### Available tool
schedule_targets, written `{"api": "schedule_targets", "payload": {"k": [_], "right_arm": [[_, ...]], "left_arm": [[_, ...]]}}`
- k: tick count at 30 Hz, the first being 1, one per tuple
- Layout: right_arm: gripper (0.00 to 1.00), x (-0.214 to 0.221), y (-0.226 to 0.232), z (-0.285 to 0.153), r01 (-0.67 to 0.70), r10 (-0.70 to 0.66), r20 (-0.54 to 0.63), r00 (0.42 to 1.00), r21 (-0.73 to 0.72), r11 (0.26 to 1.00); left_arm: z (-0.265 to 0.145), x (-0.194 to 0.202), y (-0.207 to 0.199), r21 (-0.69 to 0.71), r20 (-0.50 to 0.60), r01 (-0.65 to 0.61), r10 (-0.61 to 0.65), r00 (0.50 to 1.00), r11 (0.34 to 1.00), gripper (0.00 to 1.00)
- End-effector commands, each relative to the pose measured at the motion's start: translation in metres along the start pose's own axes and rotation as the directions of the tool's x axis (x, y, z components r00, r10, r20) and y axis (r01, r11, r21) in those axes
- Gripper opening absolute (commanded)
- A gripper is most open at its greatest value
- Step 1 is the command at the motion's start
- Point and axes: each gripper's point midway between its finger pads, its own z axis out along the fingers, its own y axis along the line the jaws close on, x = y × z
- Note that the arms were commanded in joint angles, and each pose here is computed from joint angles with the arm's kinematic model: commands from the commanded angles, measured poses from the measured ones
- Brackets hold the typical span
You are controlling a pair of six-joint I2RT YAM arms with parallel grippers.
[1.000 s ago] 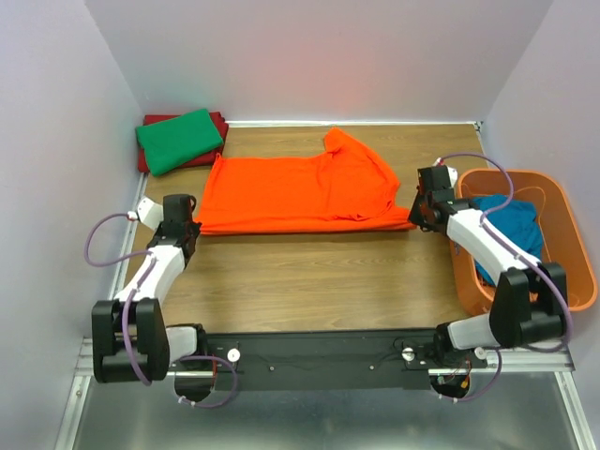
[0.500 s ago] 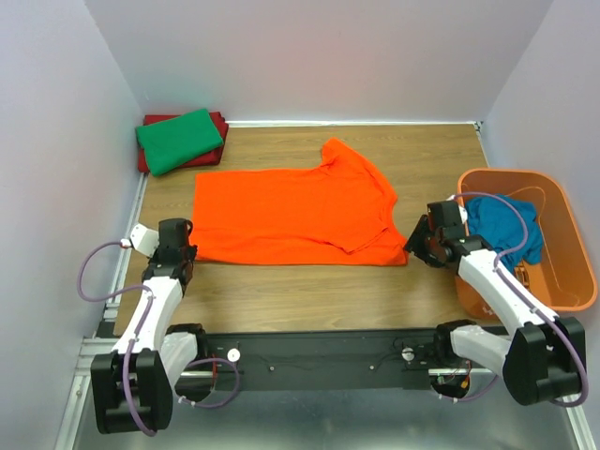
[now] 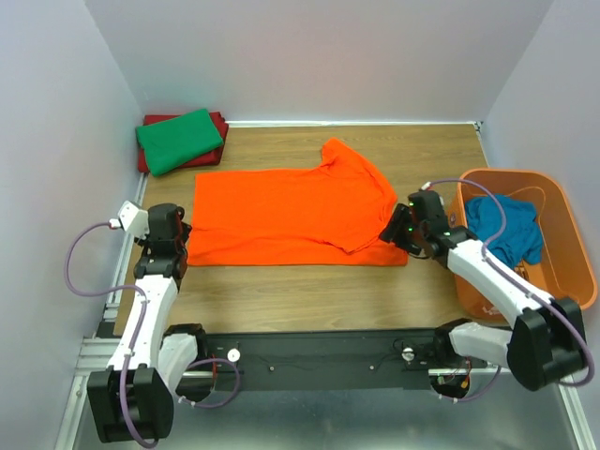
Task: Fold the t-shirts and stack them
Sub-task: Fold the flattened tshirt in 1/3 of the way
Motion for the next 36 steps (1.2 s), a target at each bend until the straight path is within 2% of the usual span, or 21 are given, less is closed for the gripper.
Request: {"api": "schedule_targets", "payload": {"k": [1, 2, 8, 22, 31, 36], "right_arm": [[0.64, 0.008, 0.042, 0.016, 0.031, -0.031, -0.002, 1.0, -0.081, 0.996], [0.6, 0.011, 0.044, 0.02, 0.02, -0.021, -0.009, 1.0, -0.083, 0.996], [0.59, 0.018, 0.056, 0.042, 0.015, -0.016, -0.012, 1.0, -0.119, 0.993], [0.59, 0.015, 0.062, 0.046, 0.049, -0.051, -0.007, 0.999, -0.138, 0.989], [0.6, 0.036, 0.076, 0.042, 0.063, -0.077, -0.056, 0.995, -0.223, 0.973], [0.62, 0.054, 0.085, 0.047, 0.097, -0.119, -0.086, 0.989, -0.226, 0.969]], "left_arm": [[0.01, -0.002, -0.004, -0.008, 0.002, -0.019, 0.019, 1.0, 1.0, 0.52], [0.012, 0.003, -0.006, -0.007, -0.015, -0.018, 0.018, 1.0, 1.0, 0.52], [0.037, 0.023, -0.008, -0.055, -0.076, 0.01, -0.014, 0.997, 0.998, 0.49], [0.078, 0.061, -0.029, -0.132, -0.167, 0.03, -0.052, 0.985, 0.991, 0.47], [0.091, 0.07, -0.025, -0.177, -0.173, 0.009, -0.04, 0.984, 0.984, 0.45], [0.098, 0.074, -0.022, -0.196, -0.176, -0.019, -0.016, 0.984, 0.98, 0.39]]}}
